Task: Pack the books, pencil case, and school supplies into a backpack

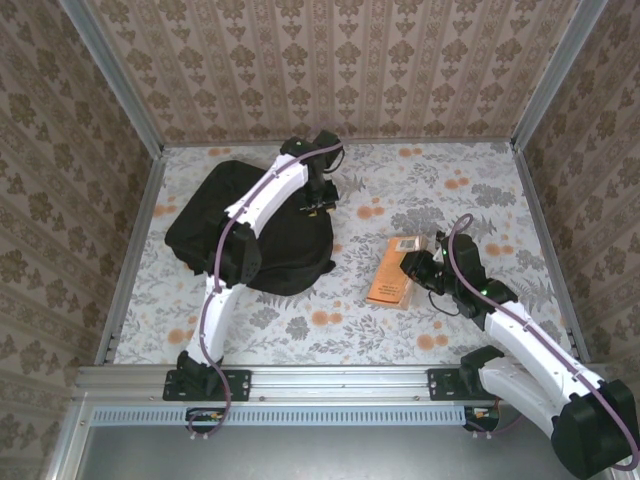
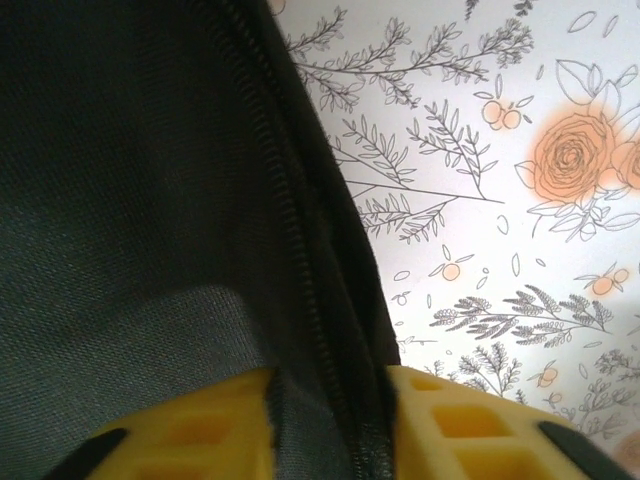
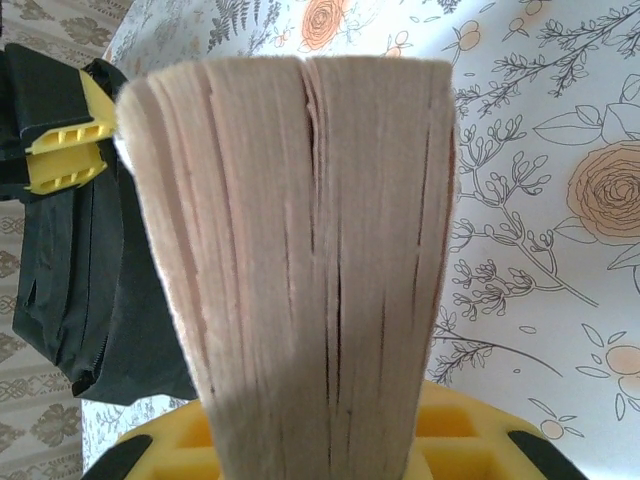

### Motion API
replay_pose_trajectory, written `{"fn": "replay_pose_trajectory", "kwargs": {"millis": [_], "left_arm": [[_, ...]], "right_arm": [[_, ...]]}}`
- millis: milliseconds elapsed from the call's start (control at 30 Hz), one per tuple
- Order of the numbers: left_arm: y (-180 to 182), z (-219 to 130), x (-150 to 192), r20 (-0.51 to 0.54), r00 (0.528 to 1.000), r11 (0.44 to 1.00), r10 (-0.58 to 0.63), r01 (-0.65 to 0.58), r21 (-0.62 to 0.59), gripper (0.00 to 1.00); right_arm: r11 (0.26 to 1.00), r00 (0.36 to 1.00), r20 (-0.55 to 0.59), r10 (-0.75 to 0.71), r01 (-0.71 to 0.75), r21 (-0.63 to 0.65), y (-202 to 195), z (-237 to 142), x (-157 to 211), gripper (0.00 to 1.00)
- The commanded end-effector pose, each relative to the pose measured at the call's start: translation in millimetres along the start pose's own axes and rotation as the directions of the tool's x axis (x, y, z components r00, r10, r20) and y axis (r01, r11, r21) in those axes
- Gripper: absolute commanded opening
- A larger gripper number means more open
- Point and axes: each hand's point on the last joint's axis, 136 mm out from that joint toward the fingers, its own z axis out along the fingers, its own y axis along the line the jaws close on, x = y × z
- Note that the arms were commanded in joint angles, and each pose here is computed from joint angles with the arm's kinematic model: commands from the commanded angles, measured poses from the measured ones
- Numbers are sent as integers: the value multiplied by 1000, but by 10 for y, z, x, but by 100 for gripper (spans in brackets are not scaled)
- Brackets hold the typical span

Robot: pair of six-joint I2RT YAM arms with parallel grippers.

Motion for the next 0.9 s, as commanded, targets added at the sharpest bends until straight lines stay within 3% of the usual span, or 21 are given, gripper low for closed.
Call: {"fn": "replay_pose_trajectory", "kwargs": {"millis": [0, 233, 533, 867], "left_arm": [[105, -55, 3, -9, 1000, 1000, -13, 13, -13, 21], [90, -330, 10, 16, 1000, 1000, 1, -2, 29, 5], [186, -947, 50, 59, 998, 994, 33, -39, 107, 6], [306, -1282, 175, 34, 999, 980, 39, -44, 194, 0]], "right_arm": [[999, 1000, 23, -21, 22, -50, 120, -9, -77, 0], [998, 1000, 17, -25, 26, -61, 166, -23, -88, 0], [989, 998, -1, -61, 60, -138, 447, -79, -153, 0], [955, 998, -25, -62, 52, -291, 1020, -43, -309, 0]]}}
